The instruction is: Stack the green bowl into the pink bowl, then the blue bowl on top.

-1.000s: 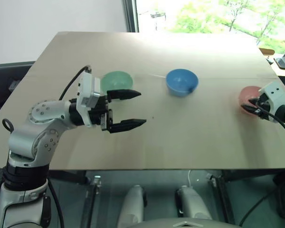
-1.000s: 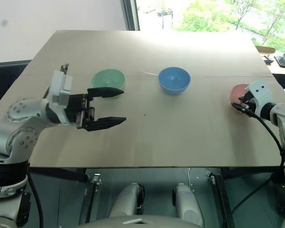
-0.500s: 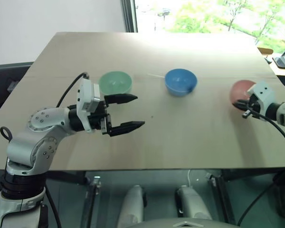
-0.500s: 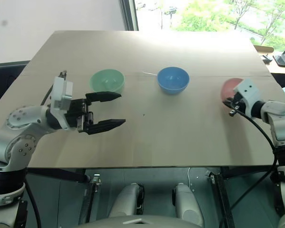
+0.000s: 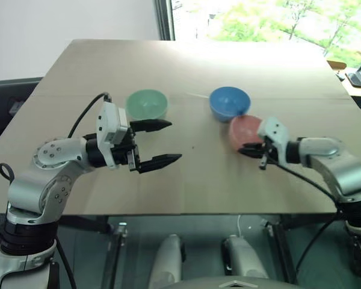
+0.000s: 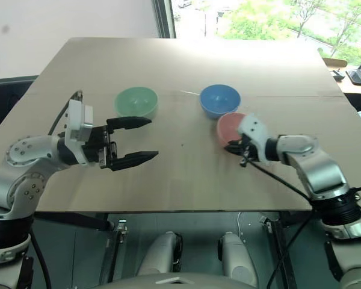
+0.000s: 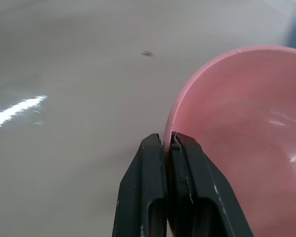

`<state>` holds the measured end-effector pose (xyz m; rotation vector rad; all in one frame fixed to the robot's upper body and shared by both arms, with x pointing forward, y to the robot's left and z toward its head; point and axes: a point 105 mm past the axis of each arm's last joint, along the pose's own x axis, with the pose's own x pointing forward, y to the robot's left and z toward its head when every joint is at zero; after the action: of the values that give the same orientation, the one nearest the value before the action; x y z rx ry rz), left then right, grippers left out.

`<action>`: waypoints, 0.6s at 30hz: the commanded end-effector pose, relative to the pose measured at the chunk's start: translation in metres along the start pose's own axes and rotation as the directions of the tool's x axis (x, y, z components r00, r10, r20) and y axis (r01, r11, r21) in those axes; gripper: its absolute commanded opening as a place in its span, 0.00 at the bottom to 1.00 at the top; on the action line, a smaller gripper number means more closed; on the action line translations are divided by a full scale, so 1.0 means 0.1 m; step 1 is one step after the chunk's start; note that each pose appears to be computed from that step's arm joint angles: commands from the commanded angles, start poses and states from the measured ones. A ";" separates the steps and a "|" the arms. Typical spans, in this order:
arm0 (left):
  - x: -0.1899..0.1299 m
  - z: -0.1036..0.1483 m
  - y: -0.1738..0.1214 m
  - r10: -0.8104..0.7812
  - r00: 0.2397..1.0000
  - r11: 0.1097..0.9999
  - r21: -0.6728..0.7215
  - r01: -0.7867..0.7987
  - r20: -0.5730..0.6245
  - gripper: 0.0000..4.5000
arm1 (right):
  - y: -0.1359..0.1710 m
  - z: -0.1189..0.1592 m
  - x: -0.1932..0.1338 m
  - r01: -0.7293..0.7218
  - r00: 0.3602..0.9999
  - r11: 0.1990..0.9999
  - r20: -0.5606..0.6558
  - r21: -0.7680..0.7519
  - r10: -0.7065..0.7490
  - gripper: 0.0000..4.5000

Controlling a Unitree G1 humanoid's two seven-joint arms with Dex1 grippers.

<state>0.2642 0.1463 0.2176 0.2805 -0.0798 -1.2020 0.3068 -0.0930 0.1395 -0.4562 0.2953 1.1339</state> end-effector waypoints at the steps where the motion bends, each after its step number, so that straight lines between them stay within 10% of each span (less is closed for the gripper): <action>1: -0.03 0.08 0.03 0.018 1.000 0.999 0.048 -0.018 0.005 1.00 | 0.08 0.14 0.09 -0.035 0.999 0.997 0.010 -0.066 0.035 0.01; 18: -0.10 0.05 -0.04 0.048 0.999 0.997 0.054 -0.047 -0.017 1.00 | -0.20 0.17 0.33 -0.013 1.000 0.978 -0.031 -0.208 0.007 0.01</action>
<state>0.2611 0.1512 0.2104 0.2884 -0.0570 -1.1604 0.3468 -0.0688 0.1388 -0.6469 0.2119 1.1239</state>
